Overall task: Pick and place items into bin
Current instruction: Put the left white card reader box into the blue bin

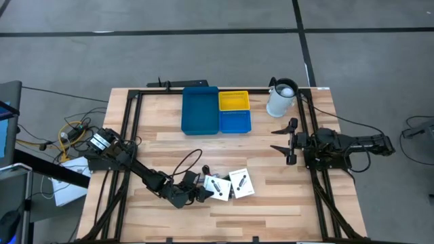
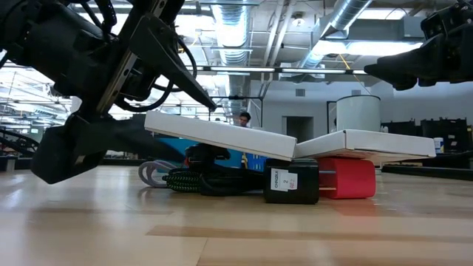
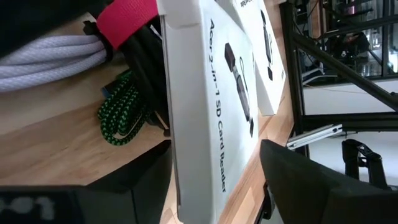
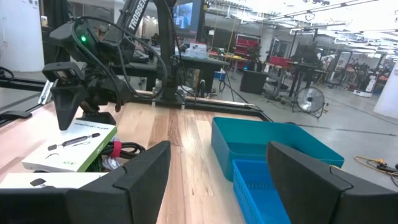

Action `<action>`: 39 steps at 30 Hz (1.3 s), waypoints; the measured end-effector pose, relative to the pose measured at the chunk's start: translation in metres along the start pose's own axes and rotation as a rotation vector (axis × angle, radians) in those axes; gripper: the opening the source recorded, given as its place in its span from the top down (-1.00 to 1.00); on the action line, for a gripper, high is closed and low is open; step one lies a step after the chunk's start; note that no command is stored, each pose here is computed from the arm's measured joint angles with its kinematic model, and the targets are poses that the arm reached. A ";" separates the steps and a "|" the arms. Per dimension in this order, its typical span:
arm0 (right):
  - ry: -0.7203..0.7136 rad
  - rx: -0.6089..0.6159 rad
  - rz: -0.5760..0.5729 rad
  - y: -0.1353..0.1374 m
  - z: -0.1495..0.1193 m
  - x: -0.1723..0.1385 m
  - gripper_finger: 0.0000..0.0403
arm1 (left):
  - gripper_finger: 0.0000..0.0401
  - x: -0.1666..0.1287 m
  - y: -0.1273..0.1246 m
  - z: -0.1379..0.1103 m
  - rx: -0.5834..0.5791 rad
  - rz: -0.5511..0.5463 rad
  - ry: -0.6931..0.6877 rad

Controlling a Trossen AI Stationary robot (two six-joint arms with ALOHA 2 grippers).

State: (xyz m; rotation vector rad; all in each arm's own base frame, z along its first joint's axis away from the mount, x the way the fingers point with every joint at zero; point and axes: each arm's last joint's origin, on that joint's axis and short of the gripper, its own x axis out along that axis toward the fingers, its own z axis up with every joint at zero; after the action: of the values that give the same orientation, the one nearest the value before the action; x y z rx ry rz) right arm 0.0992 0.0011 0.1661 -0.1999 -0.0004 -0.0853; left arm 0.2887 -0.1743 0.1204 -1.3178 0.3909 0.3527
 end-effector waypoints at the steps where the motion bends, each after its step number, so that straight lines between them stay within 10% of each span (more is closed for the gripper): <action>1: 0.000 0.000 0.000 0.000 0.000 0.000 -0.29 | -0.09 0.000 0.000 0.000 -0.002 0.000 0.000; 39: 0.000 0.000 0.000 0.000 0.000 0.000 -0.29 | 0.21 0.000 0.000 -0.001 0.002 0.000 0.011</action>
State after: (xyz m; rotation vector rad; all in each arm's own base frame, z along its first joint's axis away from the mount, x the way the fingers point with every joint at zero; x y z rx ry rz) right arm 0.0992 0.0011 0.1662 -0.2000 -0.0006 -0.0855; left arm 0.2886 -0.1749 0.1204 -1.3185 0.4004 0.3453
